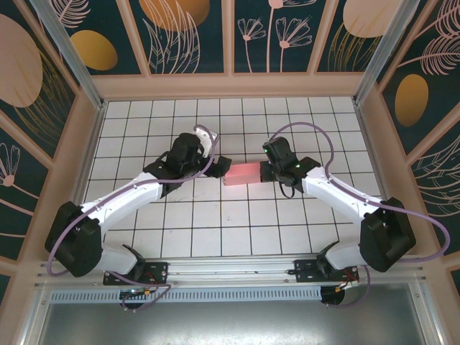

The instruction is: Fold the paper box

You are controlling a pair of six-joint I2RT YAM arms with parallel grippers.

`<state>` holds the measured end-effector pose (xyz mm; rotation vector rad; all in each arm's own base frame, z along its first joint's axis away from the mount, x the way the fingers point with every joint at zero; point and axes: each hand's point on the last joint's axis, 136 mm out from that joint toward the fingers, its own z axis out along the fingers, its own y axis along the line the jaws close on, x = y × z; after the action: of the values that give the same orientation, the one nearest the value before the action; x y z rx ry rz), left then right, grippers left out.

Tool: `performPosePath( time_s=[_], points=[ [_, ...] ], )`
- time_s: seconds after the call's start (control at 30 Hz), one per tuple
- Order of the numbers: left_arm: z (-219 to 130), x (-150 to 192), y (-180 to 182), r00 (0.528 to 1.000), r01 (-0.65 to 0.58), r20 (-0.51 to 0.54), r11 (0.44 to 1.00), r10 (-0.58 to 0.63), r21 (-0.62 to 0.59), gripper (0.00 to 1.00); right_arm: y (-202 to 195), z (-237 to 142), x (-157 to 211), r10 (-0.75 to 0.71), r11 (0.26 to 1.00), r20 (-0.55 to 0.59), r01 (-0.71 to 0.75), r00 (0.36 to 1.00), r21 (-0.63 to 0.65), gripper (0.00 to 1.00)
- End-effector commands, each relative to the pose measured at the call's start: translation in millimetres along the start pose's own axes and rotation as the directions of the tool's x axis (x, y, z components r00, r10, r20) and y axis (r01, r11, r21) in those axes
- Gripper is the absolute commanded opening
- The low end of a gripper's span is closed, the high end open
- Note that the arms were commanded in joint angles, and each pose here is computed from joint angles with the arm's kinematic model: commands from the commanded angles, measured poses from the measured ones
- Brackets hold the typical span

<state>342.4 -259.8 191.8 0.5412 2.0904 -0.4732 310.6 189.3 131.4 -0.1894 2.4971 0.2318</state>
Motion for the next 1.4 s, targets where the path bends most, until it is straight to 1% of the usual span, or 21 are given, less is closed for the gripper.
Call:
performPosePath(
  time_s=[0.0, 0.1, 0.2, 0.33, 0.4, 0.63, 0.7, 0.83, 1.03, 1.23, 1.37],
  points=[
    [-7.4, -15.0, 3.1, 0.996, 0.057, 0.078, 0.998, -0.054, -0.033, 0.99, -3.4, -1.5, -9.0, 0.024, 1.000, 0.004, -0.024, 1.000, 0.016, 0.00],
    [-6.4, -5.0, 7.0, 0.999, -0.023, 0.023, 0.994, 0.026, -0.108, 0.88, -4.1, -1.9, -11.7, 0.030, 0.999, 0.006, -0.030, 1.000, 0.019, 0.00],
    [-1.5, 8.2, 10.9, 0.996, -0.087, -0.047, 0.984, 0.081, -0.153, 0.70, -5.1, -2.3, -13.3, 0.033, 0.999, -0.001, -0.033, 0.999, 0.025, 0.00],
    [4.3, 3.0, -2.8, 0.994, -0.091, -0.065, 0.989, 0.084, -0.118, 0.55, -8.5, -1.4, -10.5, 0.039, 0.998, -0.012, -0.039, 0.999, 0.041, 0.00],
    [7.6, 4.0, -8.0, 0.995, -0.073, -0.073, 0.992, 0.066, -0.104, 0.51, -9.2, -1.1, -9.9, 0.047, 0.998, -0.013, -0.046, 0.999, 0.040, 0.00],
    [20.7, 17.0, -21.5, 0.989, -0.051, -0.141, 0.997, 0.042, -0.060, 0.49, -7.9, 2.8, -12.9, 0.073, 0.997, -0.025, -0.072, 0.997, 0.027, 0.00],
    [21.9, 17.7, -22.8, 0.989, -0.044, -0.142, 0.997, 0.035, -0.058, 0.44, -9.0, 3.6, -14.9, 0.083, 0.996, -0.029, -0.082, 0.996, 0.027, 0.00],
    [26.2, 21.3, -22.3, 0.987, -0.035, -0.160, 0.998, 0.025, -0.060, 0.44, -9.9, 4.8, -18.5, 0.098, 0.995, -0.034, -0.097, 0.995, 0.017, 0.00],
    [37.4, 28.0, -19.4, 0.979, -0.045, -0.204, 0.996, 0.027, -0.082, 0.43, -8.7, 4.9, -21.5, 0.099, 0.995, -0.039, -0.098, 0.994, 0.010, 0.00],
    [49.9, 32.5, -10.4, 0.959, -0.042, -0.283, 0.987, -0.004, -0.155, 0.42, -8.3, 6.3, -19.6, 0.097, 0.995, -0.050, -0.097, 0.994, 0.008, 0.00],
    [50.5, 33.1, -13.4, 0.950, -0.042, -0.312, 0.988, -0.006, -0.146, 0.40, -9.4, 6.1, -19.1, 0.099, 0.995, -0.052, -0.099, 0.994, 0.009, 0.00]
  ],
)
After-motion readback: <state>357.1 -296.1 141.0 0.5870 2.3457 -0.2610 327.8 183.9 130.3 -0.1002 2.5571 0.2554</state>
